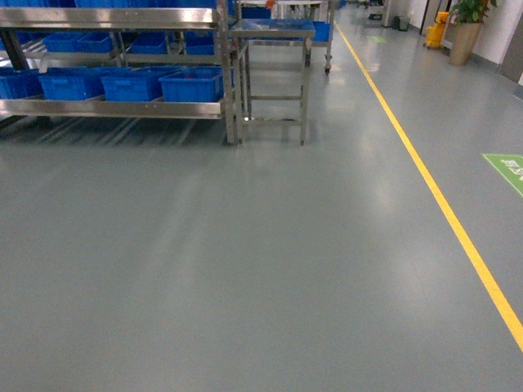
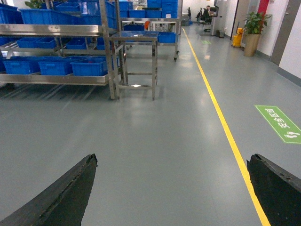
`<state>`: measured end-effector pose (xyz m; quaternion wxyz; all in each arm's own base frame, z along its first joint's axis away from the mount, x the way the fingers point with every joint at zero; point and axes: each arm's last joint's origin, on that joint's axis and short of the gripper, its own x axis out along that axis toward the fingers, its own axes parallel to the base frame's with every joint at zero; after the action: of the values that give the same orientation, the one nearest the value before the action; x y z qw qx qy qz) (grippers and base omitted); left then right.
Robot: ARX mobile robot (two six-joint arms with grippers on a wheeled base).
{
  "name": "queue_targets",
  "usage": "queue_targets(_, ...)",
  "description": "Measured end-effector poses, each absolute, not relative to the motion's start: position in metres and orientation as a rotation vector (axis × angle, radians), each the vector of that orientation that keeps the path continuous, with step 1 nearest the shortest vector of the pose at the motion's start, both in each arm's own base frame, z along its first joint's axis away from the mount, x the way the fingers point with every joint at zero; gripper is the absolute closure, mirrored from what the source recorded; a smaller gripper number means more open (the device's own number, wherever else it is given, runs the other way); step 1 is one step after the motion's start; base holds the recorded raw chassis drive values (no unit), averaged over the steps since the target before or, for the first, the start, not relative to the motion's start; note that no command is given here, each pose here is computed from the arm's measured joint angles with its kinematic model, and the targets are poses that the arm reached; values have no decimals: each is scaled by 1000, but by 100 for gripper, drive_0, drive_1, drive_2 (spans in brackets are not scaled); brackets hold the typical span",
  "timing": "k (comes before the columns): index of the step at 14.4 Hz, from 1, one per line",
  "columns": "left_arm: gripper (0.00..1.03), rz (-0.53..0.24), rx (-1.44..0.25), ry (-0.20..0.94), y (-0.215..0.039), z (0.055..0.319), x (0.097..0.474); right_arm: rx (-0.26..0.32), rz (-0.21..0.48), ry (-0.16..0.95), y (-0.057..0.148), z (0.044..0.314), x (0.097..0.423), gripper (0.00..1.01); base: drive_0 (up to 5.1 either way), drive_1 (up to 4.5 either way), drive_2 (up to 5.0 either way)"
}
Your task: Pick blue part to blue bin on bottom shelf
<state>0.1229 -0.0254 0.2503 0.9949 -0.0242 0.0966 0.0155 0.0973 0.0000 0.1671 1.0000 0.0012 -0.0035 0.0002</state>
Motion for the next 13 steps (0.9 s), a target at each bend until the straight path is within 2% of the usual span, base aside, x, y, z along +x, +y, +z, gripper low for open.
queue_targets(3, 59, 29, -48, 195, -25, 250, 123, 2, 0, 0, 0, 166, 97, 3, -153, -153, -153)
queue_targets(13, 59, 32, -48, 197, -25, 250, 123, 2, 0, -2, 0, 167, 97, 3, 5, 406, -397)
